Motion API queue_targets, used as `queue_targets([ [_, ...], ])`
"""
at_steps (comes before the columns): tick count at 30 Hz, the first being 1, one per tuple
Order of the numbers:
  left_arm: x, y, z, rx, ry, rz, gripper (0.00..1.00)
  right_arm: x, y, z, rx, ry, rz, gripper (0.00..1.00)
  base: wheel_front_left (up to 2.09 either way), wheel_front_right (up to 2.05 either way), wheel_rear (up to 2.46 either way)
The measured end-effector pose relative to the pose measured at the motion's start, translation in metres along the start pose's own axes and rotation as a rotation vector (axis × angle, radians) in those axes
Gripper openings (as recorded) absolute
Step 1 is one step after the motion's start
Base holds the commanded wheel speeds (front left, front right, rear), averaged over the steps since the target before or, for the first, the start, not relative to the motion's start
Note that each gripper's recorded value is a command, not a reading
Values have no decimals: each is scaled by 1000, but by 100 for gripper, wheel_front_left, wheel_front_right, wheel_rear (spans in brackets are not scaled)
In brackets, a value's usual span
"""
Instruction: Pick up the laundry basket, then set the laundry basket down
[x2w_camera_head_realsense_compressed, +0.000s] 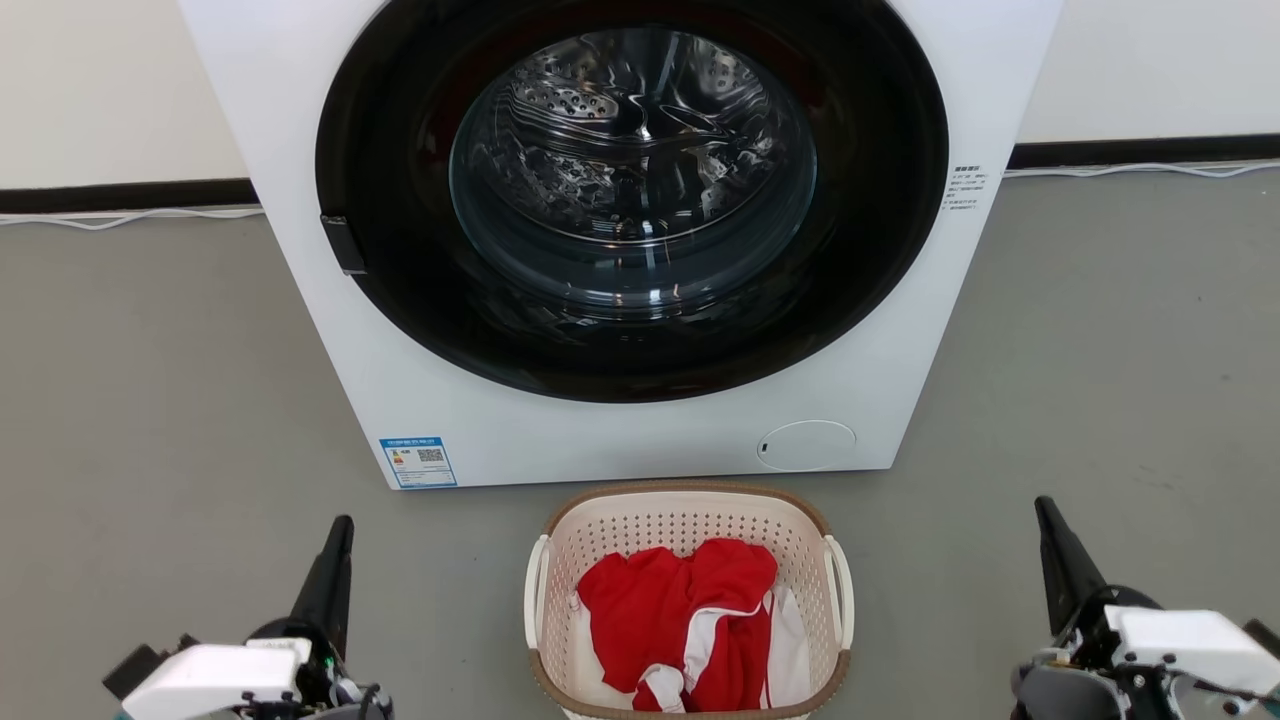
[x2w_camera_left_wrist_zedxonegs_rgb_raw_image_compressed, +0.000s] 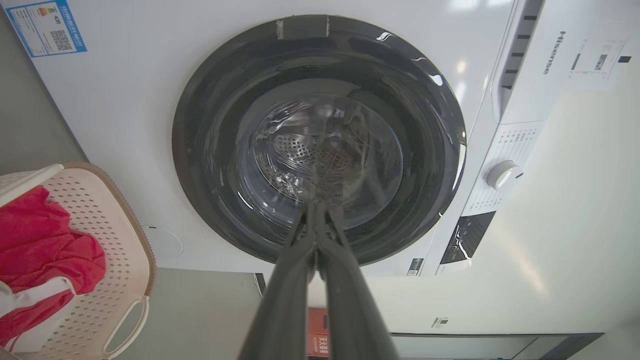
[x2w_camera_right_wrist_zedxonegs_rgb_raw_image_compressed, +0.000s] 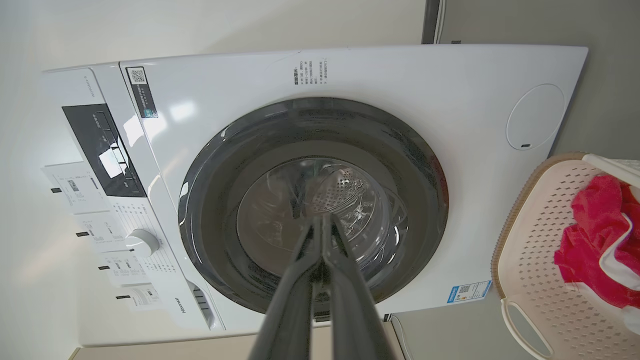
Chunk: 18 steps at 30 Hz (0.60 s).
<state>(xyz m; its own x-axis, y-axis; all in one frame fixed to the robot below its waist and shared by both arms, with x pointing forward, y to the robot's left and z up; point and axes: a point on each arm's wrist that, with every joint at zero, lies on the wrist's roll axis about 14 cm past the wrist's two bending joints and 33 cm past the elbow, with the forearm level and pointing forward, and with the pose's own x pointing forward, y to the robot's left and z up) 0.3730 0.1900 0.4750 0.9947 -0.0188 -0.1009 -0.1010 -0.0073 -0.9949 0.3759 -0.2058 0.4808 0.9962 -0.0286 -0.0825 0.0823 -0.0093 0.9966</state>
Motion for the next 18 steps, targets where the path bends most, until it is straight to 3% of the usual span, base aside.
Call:
queue_targets([
  [6,-13,28,-2,-13,-5,83,100,-13,-26,-2,10,-1,-75,100,0,0,0],
  [18,-12,28,-5,-1,-14,83,100,-12,-22,0,-41,-22,-67,100,0,0,0],
])
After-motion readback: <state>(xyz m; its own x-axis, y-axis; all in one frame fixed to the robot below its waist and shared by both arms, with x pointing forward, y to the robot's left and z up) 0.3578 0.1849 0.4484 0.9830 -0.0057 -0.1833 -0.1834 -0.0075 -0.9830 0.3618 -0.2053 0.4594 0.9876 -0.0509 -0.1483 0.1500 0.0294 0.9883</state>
